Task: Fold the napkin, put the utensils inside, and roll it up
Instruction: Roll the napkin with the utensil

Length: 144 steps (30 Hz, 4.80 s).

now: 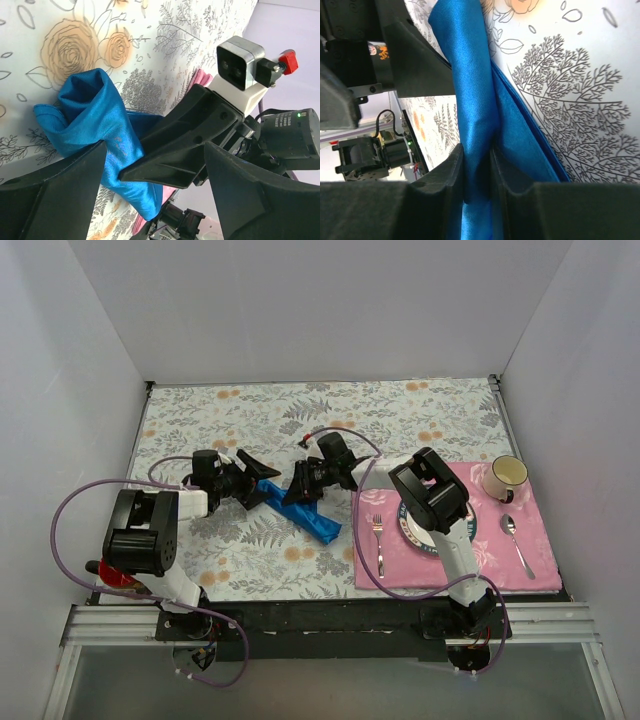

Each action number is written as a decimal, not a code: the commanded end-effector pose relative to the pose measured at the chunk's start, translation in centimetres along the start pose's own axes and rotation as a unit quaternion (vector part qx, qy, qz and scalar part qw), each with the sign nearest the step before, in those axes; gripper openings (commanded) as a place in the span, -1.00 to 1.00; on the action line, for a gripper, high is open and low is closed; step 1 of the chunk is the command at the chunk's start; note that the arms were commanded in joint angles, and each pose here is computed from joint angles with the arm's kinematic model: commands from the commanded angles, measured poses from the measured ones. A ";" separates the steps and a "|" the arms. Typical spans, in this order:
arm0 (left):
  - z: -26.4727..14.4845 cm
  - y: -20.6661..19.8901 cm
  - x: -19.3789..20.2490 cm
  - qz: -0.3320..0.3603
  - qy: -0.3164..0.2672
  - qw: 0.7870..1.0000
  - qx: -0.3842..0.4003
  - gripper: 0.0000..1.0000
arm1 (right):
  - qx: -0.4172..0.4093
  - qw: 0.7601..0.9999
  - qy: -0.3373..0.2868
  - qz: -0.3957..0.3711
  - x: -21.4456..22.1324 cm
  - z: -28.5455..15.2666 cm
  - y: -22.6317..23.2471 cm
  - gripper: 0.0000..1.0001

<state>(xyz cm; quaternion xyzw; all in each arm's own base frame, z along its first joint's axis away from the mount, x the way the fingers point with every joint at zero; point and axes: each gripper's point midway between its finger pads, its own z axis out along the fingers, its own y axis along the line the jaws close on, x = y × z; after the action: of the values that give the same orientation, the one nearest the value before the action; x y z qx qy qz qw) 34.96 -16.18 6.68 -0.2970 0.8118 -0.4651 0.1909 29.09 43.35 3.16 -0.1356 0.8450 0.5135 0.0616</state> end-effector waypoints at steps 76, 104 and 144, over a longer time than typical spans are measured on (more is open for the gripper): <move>-5.6 -0.1 -7.1 -0.124 -0.216 0.936 -0.250 0.70 | 0.527 0.742 -0.065 -0.410 0.2 -3.6 -1.0 0.45; -6.2 -4.6 -5.3 0.016 -0.105 0.989 -0.108 0.70 | 0.074 0.992 0.005 -0.099 3.0 1.1 5.5 -0.97; 4.2 -2.2 -2.6 0.031 0.027 0.999 -0.011 0.67 | 0.082 0.988 0.066 -0.117 -3.2 -5.1 -1.8 0.21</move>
<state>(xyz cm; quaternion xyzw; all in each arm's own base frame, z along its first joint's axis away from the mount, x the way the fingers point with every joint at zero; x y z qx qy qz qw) 39.08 -18.62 7.34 -0.2617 0.8213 -0.4807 0.1610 31.70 40.92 4.11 -0.2249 0.8373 0.4966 0.0420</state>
